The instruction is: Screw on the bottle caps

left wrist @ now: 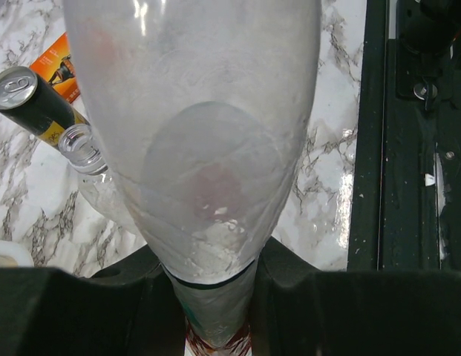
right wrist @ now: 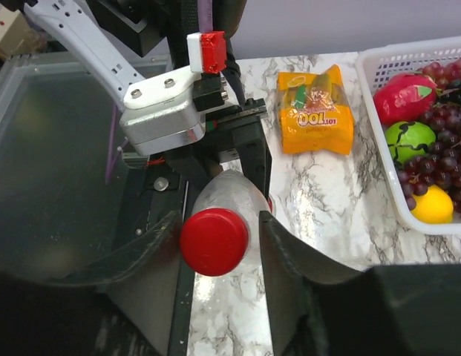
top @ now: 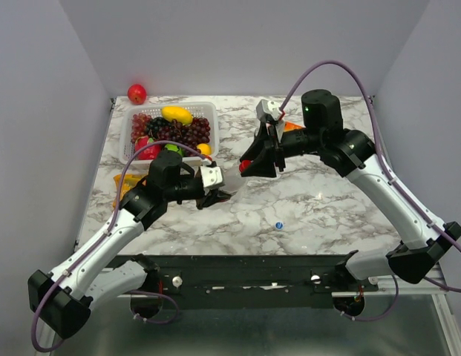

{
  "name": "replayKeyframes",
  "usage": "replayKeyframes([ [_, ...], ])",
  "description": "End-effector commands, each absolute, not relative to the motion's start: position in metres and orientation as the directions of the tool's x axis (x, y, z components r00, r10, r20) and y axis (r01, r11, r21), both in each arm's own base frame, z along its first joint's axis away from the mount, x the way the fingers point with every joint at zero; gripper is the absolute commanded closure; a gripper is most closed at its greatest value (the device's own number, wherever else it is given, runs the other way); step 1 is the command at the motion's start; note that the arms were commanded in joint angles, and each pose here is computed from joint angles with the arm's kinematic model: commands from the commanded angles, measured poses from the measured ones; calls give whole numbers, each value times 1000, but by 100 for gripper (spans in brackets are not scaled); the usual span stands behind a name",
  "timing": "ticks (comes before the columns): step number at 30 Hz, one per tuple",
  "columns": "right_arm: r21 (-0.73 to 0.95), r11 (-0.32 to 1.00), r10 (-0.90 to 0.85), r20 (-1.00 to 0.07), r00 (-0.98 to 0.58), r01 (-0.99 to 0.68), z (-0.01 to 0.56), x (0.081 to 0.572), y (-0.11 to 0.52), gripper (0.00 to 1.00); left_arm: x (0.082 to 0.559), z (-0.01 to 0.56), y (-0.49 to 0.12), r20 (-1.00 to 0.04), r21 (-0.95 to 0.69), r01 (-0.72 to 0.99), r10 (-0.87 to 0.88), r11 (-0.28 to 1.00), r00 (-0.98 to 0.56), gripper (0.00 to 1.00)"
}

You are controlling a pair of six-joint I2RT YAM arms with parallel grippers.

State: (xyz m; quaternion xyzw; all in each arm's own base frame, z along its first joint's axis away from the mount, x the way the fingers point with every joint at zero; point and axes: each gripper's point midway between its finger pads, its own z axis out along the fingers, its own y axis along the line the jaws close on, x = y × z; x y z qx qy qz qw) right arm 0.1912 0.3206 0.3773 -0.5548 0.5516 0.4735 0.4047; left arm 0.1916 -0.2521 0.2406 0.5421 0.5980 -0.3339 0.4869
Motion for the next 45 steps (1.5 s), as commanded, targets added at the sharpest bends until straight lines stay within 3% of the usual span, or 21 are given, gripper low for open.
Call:
replayKeyframes([
  [1, 149, -93, -204, -971, -128, -984, 375, 187, 330, 54, 191, 264, -261, -966, 127, 976, 246, 175, 82, 100],
  [4, 190, -29, -207, -962, -180, -981, 369, 195, 331, 65, 199, 272, -265, -980, 77, 969, 195, 235, 31, 100],
  [6, 224, 119, -196, -950, -244, -967, 366, 215, 331, 73, 215, 285, -266, -992, 50, 943, 125, 329, 9, 100],
  [7, 248, 170, -182, -943, -278, -954, 368, 221, 333, 75, 217, 286, -267, -992, -61, 927, 80, 370, -98, 100],
  [8, 251, 230, -174, -940, -294, -940, 367, 232, 332, 81, 221, 291, -268, -993, -78, 919, 57, 387, -108, 100],
  [17, 243, 249, -183, -939, -292, -938, 367, 235, 334, 83, 235, 285, -257, -992, -3, 887, 114, 461, -62, 100],
  [18, 217, 248, -193, -944, -268, -944, 367, 236, 332, 83, 232, 286, -255, -992, 2, 888, 115, 459, -57, 96],
  [19, 223, 254, -216, -936, -280, -941, 363, 232, 327, 83, 231, 282, -254, -990, 2, 890, 124, 456, -61, 64],
  [21, 120, 256, -238, -954, -183, -959, 373, 232, 309, 85, 223, 278, -249, -986, 20, 905, 159, 425, -53, 41],
  [22, 123, 291, -251, -947, -200, -949, 371, 239, 292, 86, 220, 278, -248, -984, 36, 911, 174, 410, -39, 2],
  [27, 108, 303, -343, -915, -214, -947, 373, 234, 230, 88, 206, 261, -237, -961, 81, 927, 275, 366, -24, 1],
  [31, 120, 451, -423, -844, -330, -884, 358, 240, 175, 90, 207, 263, -238, -963, 85, 929, 268, 360, -15, 1],
  [34, 18, 629, -423, -831, -361, -777, 345, 283, 138, 91, 213, 267, -243, -969, 90, 929, 246, 360, -1, 1],
  [37, -62, 716, -407, -847, -343, -696, 331, 326, 111, 91, 222, 270, -245, -973, 88, 921, 232, 380, -3, 1],
  [45, -137, 801, -360, -888, -286, -583, 316, 412, 71, 88, 232, 262, -230, -957, 96, 897, 287, 432, -35, 1],
])
